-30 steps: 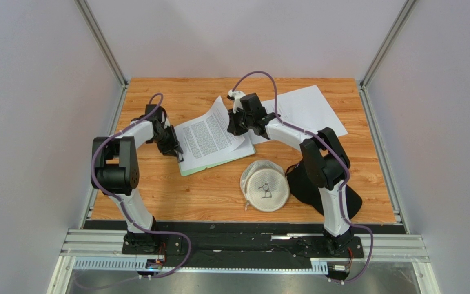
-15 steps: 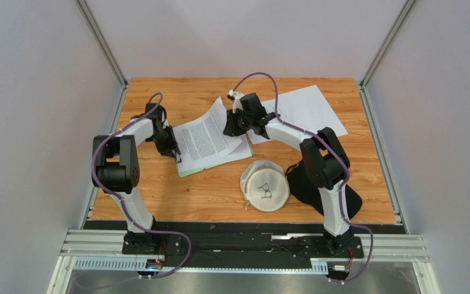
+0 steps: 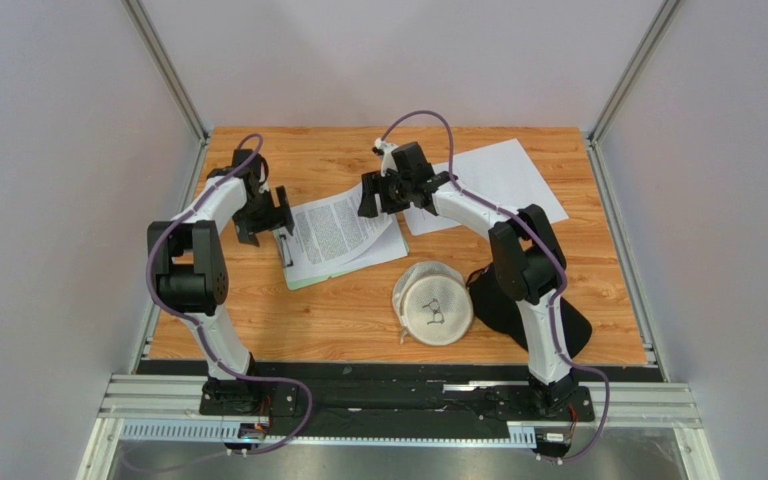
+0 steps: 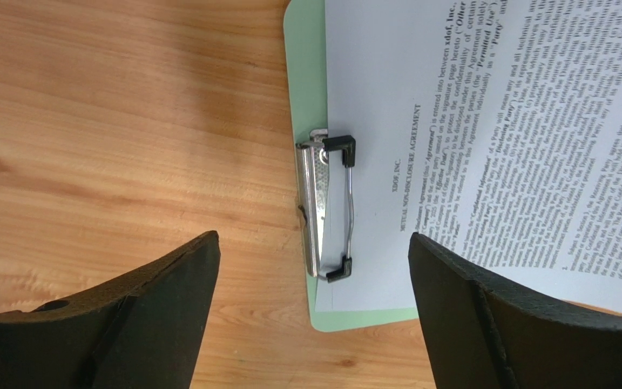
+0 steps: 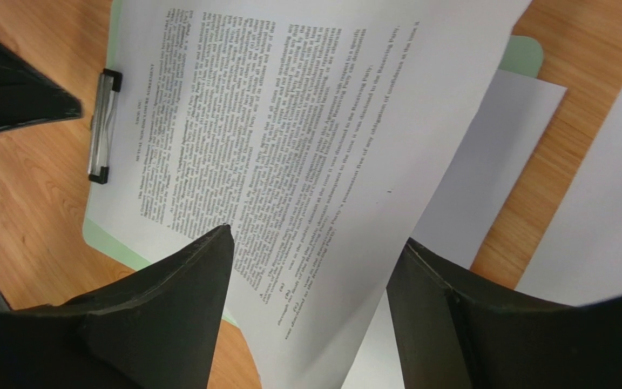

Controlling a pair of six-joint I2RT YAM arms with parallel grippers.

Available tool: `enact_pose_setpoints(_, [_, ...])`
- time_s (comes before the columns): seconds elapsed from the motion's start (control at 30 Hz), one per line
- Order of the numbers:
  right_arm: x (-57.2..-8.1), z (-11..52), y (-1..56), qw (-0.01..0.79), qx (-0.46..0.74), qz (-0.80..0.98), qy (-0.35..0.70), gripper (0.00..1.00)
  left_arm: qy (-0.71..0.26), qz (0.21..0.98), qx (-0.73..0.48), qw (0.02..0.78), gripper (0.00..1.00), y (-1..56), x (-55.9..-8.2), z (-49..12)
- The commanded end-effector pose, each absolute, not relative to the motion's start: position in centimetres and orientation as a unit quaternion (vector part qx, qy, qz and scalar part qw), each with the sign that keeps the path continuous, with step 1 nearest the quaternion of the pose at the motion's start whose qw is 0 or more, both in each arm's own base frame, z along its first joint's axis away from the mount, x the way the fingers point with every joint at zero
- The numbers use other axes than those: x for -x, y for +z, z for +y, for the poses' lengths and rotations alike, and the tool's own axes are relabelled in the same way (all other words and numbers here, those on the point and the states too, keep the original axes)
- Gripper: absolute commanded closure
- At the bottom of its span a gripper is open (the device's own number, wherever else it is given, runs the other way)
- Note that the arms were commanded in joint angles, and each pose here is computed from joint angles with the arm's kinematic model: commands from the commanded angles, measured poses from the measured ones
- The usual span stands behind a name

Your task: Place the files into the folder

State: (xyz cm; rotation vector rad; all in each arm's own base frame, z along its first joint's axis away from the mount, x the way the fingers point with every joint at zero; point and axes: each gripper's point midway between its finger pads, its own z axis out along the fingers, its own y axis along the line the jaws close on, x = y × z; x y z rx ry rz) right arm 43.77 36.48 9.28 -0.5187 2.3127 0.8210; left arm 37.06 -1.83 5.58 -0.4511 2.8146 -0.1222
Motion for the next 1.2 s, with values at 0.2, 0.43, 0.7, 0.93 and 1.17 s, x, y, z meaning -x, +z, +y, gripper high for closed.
enact_pose_setpoints(0.2, [-47.1,23.4,12.5,0.353,0.078,0.930,0.068,0.19,-0.140,0.967,0.082,0.194,0.27,10.9,-37.6,-9.3])
enact_pose_setpoints(0.43, [-46.9,14.8,9.9,0.279,-0.077,0.954,0.082,0.22,-0.117,0.979,0.089,0.141,0.33,5.7,-39.7,-12.8])
enact_pose_setpoints(0.7, [-48.5,5.6,9.7,0.285,-0.143,0.948,-0.006,0.23,0.016,0.991,0.115,0.062,0.39,1.9,-37.6,-3.7])
enact_pose_setpoints(0.93, [-47.6,-2.6,9.3,0.273,-0.244,0.929,-0.042,0.22,0.023,0.991,0.056,0.123,0.28,6.7,-39.1,-4.1])
enact_pose_setpoints(1.17, [-46.0,-5.0,8.5,0.279,-0.346,0.896,-0.001,0.22,-0.184,0.932,-0.020,0.312,0.18,17.1,-45.9,-20.1])
